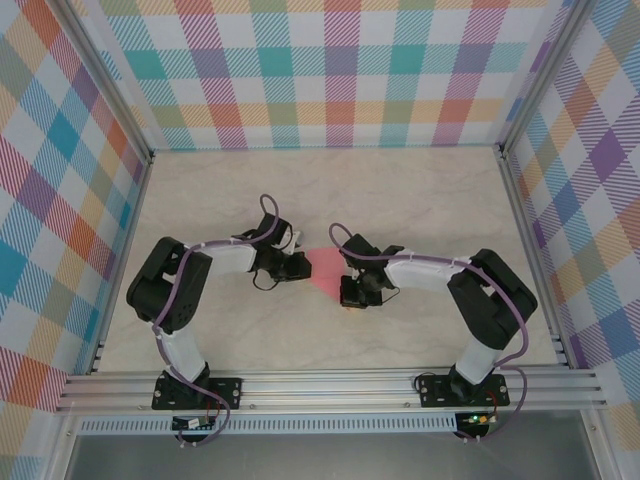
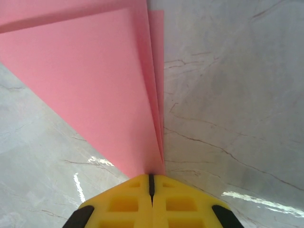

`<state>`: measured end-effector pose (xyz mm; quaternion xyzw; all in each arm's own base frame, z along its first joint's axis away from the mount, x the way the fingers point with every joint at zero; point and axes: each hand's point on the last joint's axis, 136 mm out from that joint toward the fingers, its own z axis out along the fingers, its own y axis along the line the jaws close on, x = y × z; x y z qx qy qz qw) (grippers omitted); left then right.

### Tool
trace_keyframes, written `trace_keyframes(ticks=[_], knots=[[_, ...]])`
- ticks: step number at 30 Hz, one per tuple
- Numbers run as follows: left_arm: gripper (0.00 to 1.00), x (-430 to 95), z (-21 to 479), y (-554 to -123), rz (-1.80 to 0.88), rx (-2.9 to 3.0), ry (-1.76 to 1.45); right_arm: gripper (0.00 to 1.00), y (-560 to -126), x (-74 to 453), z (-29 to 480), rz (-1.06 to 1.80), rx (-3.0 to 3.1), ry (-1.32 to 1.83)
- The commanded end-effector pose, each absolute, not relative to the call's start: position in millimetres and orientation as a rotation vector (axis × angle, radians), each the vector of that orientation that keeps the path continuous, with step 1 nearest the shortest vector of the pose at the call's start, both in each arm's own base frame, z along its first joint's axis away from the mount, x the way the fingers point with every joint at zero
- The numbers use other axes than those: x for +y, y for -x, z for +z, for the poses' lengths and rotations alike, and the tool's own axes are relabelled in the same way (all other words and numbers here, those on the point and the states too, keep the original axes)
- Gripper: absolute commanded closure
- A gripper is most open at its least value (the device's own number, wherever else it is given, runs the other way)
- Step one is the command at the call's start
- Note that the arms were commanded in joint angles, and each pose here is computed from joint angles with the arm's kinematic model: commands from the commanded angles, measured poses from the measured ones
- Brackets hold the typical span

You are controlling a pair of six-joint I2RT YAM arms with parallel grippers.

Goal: Fold a paper plane with a square sheet of paper (fold left side to right side)
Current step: Third fold the triangle at the center of the table, then fourth fold the wing at the center of the table.

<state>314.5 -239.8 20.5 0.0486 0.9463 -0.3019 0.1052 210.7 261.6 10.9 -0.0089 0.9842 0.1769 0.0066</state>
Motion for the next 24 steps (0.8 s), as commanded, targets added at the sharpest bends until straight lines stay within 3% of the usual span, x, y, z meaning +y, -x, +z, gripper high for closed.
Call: trace_keyframes(ticks=[1, 9, 13, 19, 22, 24], knots=[[0.81, -206.4, 29.0, -325.7, -0.720, 2.788, -0.082, 0.99, -174.3, 223.8, -27.9, 0.301, 3.243, 0.051], [0.56, -219.2, 77.3, -319.6, -0.973, 2.664, 0.036, 0.92, -204.8, 237.8, 20.0, 0.411, 3.018, 0.205], [0.47, -219.9, 67.1, -307.6, -1.025, 2.721, 0.210, 0.72, -214.3, 235.2, 50.0, 0.433, 2.874, 0.316], [0.44, -241.8, 56.6, -300.1, -1.117, 2.727, 0.243, 0.30, -221.5, 233.0, 70.5, 0.465, 2.729, 0.366], [0.42, -245.9, 54.8, -301.4, -1.118, 2.728, 0.250, 0.22, -228.1, 241.5, 69.4, 0.481, 2.695, 0.419], [0.42, -248.3, 53.5, -300.8, -1.118, 2.737, 0.245, 0.22, -234.3, 247.3, 64.4, 0.462, 2.706, 0.456]])
